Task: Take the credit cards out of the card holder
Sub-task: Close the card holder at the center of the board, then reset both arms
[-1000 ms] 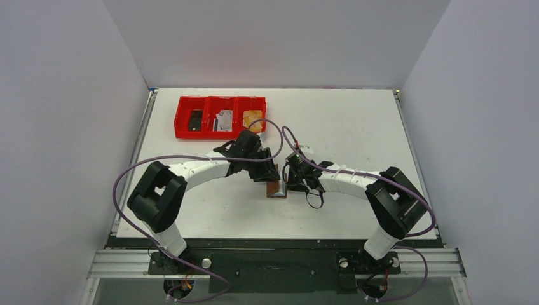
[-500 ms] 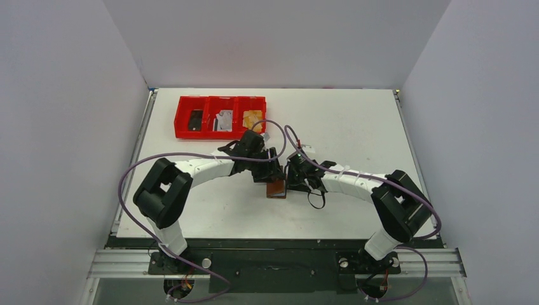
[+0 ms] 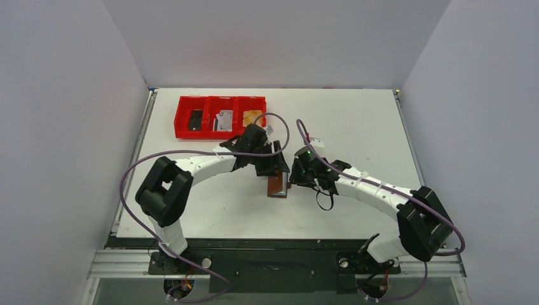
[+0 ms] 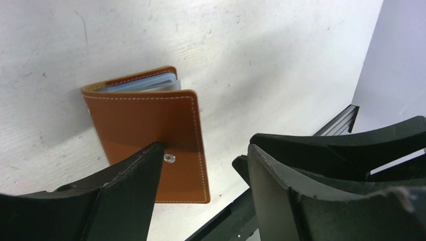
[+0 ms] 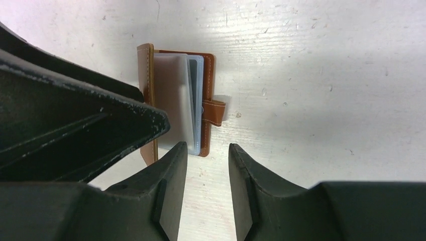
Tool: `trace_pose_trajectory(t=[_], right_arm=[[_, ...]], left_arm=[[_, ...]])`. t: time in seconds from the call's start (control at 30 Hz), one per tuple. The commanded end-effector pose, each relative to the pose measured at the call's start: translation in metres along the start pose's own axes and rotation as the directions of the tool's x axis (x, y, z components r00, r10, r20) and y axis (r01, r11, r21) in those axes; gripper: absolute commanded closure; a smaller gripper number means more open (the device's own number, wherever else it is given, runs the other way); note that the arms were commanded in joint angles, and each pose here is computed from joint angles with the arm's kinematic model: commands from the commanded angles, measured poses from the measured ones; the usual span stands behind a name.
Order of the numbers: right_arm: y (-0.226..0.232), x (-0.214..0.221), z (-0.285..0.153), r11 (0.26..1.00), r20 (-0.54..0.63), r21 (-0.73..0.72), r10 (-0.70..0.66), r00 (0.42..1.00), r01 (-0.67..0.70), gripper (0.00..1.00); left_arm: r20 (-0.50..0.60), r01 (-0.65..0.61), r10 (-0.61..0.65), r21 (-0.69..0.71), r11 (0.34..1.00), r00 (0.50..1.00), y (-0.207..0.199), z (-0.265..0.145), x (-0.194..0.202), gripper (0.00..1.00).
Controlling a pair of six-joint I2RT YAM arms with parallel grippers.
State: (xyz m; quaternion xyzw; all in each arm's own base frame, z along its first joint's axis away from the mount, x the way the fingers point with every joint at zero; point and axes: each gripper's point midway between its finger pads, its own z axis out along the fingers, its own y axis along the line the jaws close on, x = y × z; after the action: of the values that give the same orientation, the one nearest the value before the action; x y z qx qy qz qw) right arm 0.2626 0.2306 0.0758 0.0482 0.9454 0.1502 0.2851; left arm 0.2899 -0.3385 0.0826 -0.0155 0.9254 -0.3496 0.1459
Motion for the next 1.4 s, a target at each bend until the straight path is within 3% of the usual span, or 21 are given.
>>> trace_pose_trajectory(t=[0.0,0.37,0.63,0.87,1.07,1.37], right_arm=[[-0.006,-0.017,-0.017,1.0,0.07,0.012,0.019,0.997,-0.02,0.66],[-0.01,-0.029,-0.036,0.999,0.12,-0.001,0.043,0.992,-0.043,0.65],[-0.008,-0.038,-0.044,0.998,0.153,-0.018,0.063,0.986,-0.061,0.59],[-0.006,-0.061,-0.061,0.994,0.226,-0.056,0.104,0.969,-0.094,0.44],[-0.003,-0.08,-0.072,0.986,0.286,-0.111,0.15,0.946,-0.123,0.35],[0.002,-0.101,-0.082,0.969,0.338,-0.198,0.208,0.918,-0.147,0.32]], left_arm=[[0.038,-0.052,0.049,0.063,0.997,0.998,-0.026,-0.003,-0.018,0.4],[0.02,-0.042,0.041,0.075,0.996,0.999,-0.03,0.004,-0.017,0.4],[0.079,-0.091,0.084,0.088,0.992,0.993,-0.046,-0.015,-0.035,0.4],[0.163,-0.14,0.125,0.081,0.987,0.979,-0.056,-0.052,-0.062,0.39],[0.289,-0.167,0.168,-0.027,0.986,0.943,-0.04,-0.099,-0.095,0.39],[0.406,-0.145,0.207,-0.178,0.973,0.89,-0.008,-0.154,-0.106,0.39]])
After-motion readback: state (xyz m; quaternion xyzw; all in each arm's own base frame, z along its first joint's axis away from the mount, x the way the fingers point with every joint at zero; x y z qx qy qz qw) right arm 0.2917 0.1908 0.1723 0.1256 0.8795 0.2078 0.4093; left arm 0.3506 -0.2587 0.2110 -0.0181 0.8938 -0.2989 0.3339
